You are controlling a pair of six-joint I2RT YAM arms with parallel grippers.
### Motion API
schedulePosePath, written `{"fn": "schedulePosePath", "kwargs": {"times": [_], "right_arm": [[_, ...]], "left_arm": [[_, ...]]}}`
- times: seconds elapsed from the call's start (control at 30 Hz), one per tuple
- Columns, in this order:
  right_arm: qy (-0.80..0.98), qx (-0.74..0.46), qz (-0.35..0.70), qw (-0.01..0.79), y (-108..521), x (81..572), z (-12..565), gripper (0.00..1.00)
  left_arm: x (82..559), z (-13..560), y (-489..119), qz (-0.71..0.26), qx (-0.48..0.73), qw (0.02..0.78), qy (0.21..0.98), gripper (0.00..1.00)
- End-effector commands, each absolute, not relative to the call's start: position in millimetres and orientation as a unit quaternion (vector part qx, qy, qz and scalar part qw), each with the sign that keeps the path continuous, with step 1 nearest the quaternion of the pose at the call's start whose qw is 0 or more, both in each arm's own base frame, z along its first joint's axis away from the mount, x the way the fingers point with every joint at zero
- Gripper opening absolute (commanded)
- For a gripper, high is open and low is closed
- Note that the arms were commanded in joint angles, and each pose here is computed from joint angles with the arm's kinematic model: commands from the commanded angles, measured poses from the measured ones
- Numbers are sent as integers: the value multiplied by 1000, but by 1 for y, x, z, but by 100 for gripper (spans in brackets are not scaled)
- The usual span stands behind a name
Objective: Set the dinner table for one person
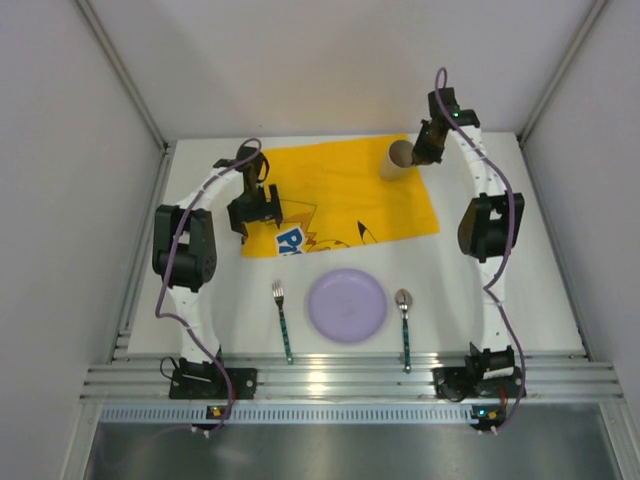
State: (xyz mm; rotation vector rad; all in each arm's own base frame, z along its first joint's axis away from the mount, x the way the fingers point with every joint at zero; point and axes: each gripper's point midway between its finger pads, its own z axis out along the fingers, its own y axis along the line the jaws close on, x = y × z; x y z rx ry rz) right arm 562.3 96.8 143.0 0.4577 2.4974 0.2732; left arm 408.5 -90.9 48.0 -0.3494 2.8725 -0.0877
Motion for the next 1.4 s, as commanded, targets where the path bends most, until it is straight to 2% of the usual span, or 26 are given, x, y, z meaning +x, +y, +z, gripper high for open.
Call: {"fn": "schedulePosePath", "kwargs": {"times": [0.0,0.1,0.13,0.17,0.2,0.3,0.4,0.5,0.77,0.8,0.93,1.03,1.07,1.13,1.2,1.37], "right_arm": [[925,171,101,324,111,575,162,0],[929,177,84,314,107,574,150,0],[930,177,80,312,106,573,148,3],[930,177,75,314,104,573,148,10],[930,174,73,315,104,573,149,27],[927,170,77,325,106,575,156,61],[920,164,94,343,113,581,168,77],[914,155,112,358,121,583,181,86],[876,128,207,416,141,587,237,95],[864,128,217,436,138,587,257,96],[852,136,216,457,118,577,278,97],[851,180,197,453,81,555,264,98],[858,194,198,431,72,533,243,98],[843,242,202,436,35,524,231,99],[852,270,191,406,15,497,198,99],[891,262,167,331,15,467,138,95]], "left_arm": [[405,72,-85,-36,-129,153,979,95],[401,71,-81,-28,-124,152,980,95],[400,71,-81,-28,-124,151,980,95],[400,71,-81,-28,-124,150,980,95],[400,71,-82,-30,-123,151,980,95],[403,67,-85,-36,-122,145,981,95],[407,65,-88,-40,-122,143,981,95],[410,64,-90,-40,-119,141,982,94],[411,58,-93,-38,-113,134,984,94],[411,57,-94,-38,-111,133,984,94],[412,58,-95,-37,-107,132,985,94],[411,56,-95,-35,-107,131,985,94],[410,55,-96,-34,-106,129,985,94],[408,53,-95,-34,-107,126,986,94],[406,52,-96,-33,-106,125,986,94],[405,46,-97,-34,-105,119,987,94]]}}
